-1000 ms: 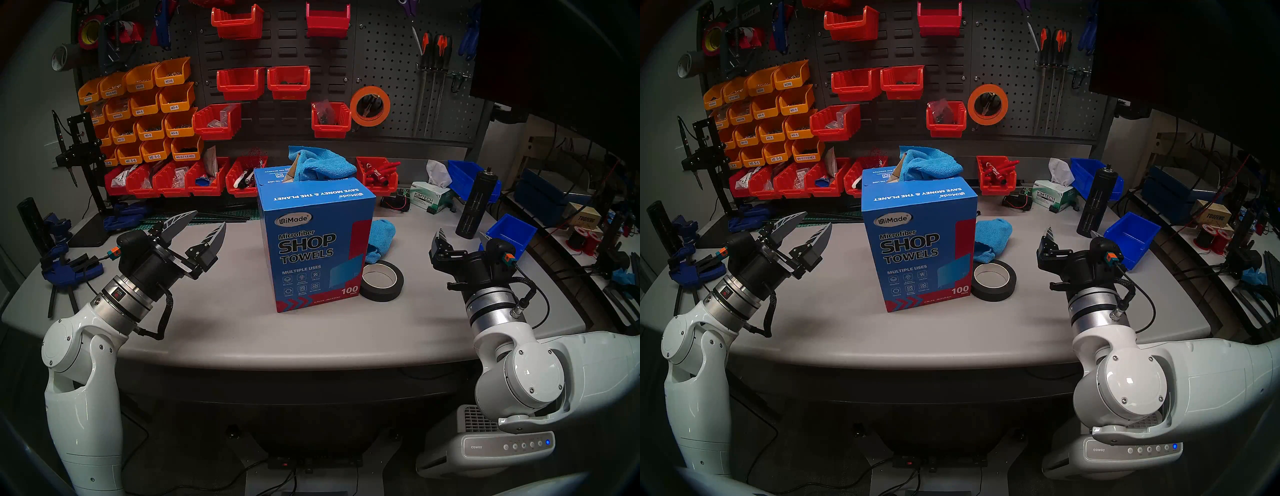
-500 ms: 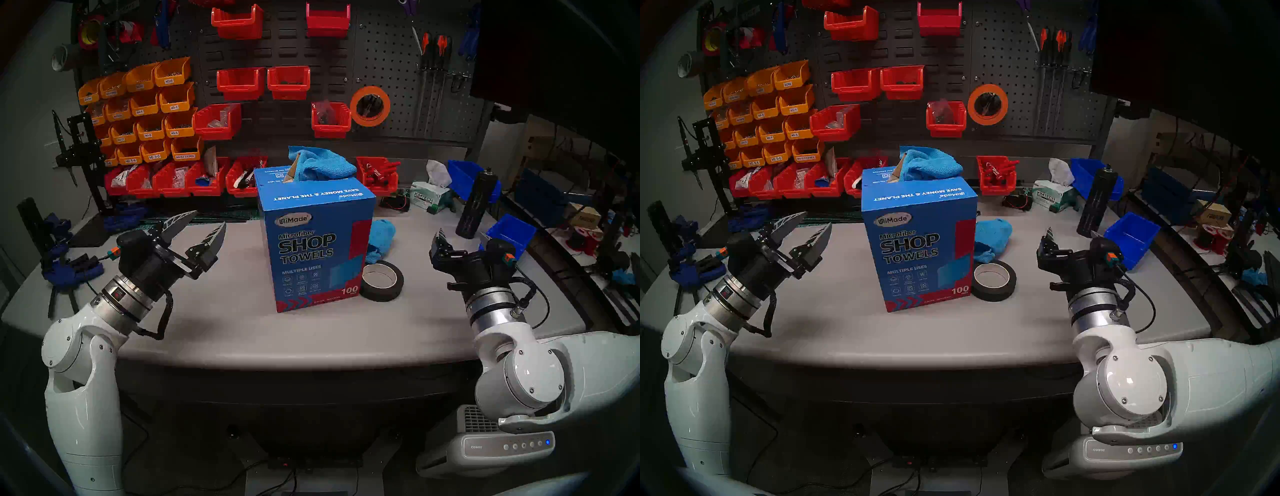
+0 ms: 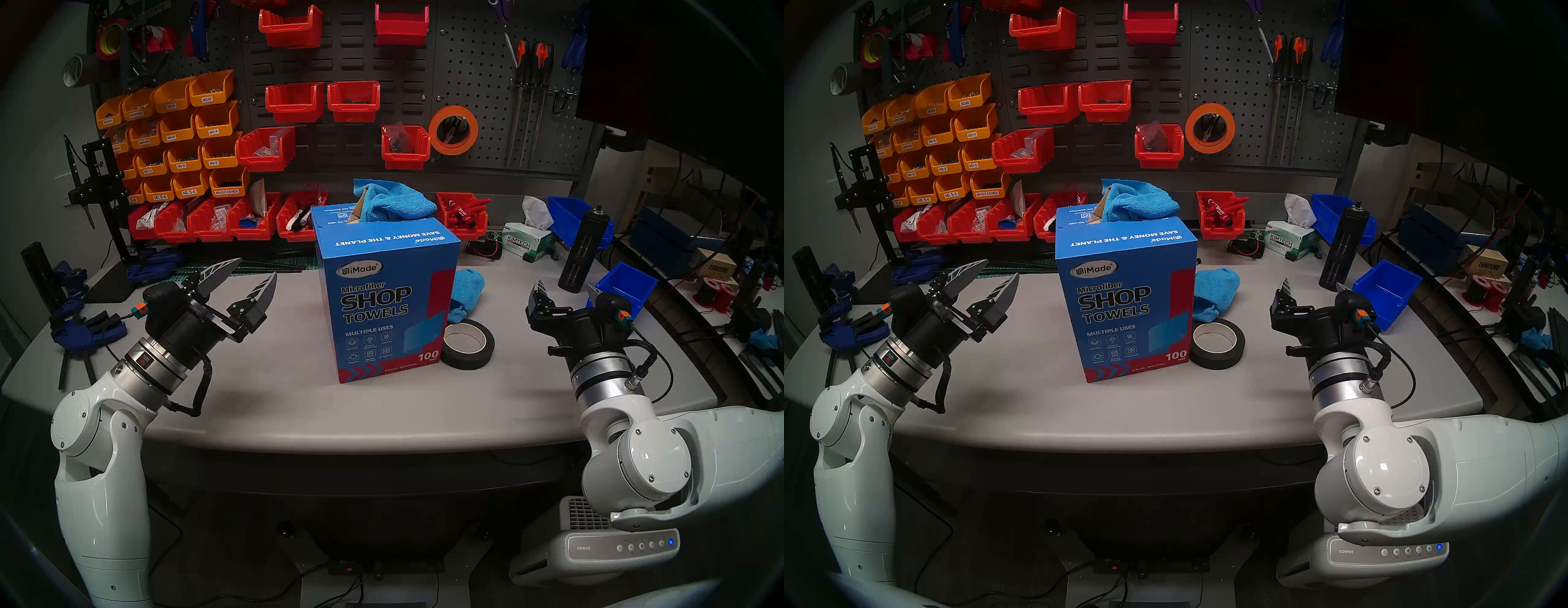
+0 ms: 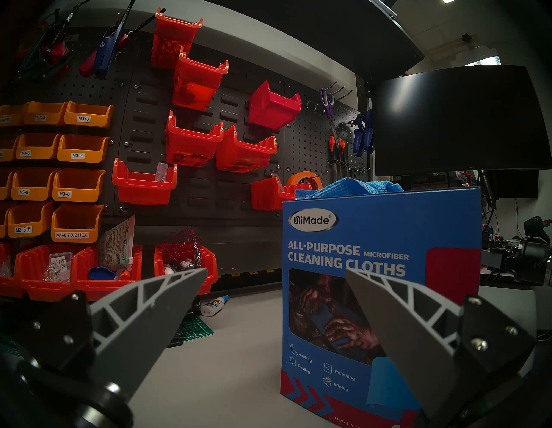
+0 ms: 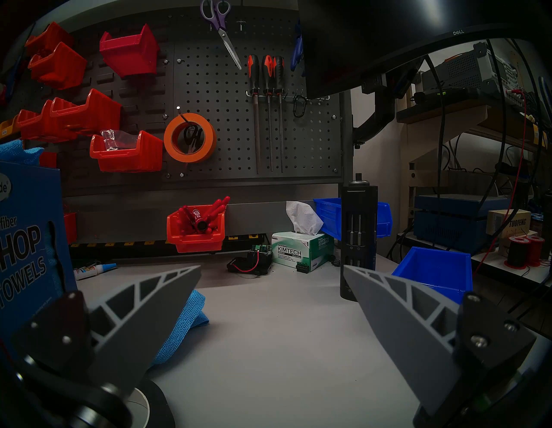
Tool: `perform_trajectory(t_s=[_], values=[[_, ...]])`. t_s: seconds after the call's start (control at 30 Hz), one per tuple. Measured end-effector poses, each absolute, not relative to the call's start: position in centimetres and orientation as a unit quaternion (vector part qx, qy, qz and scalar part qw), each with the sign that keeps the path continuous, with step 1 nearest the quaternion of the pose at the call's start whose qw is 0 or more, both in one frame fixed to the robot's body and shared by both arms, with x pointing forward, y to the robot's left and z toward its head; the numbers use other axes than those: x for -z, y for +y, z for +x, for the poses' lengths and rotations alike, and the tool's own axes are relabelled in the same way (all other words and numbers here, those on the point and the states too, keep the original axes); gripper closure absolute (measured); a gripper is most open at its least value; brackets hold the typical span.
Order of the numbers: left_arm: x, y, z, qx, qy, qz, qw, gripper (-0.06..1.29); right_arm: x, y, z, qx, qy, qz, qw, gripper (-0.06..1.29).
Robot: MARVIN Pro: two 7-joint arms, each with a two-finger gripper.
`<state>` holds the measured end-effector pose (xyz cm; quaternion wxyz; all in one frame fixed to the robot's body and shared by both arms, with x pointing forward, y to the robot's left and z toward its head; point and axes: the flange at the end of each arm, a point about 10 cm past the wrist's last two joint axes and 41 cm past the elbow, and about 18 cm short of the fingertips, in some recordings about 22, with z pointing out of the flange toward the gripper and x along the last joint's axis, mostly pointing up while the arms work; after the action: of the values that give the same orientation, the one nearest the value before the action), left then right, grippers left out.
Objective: Take out a shop towel
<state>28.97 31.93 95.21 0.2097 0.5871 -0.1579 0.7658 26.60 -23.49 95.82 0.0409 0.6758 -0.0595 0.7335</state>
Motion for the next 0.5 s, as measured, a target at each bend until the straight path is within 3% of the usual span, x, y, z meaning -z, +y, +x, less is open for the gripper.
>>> perform_trajectory(t_s=[0.5], values=[[-95.22, 31.94, 28.97, -0.766, -0.158, 0.587, 0.21, -0.02, -95.82, -23.49, 26.6, -0.734, -0.06, 0.676, 0.041, -0.02]])
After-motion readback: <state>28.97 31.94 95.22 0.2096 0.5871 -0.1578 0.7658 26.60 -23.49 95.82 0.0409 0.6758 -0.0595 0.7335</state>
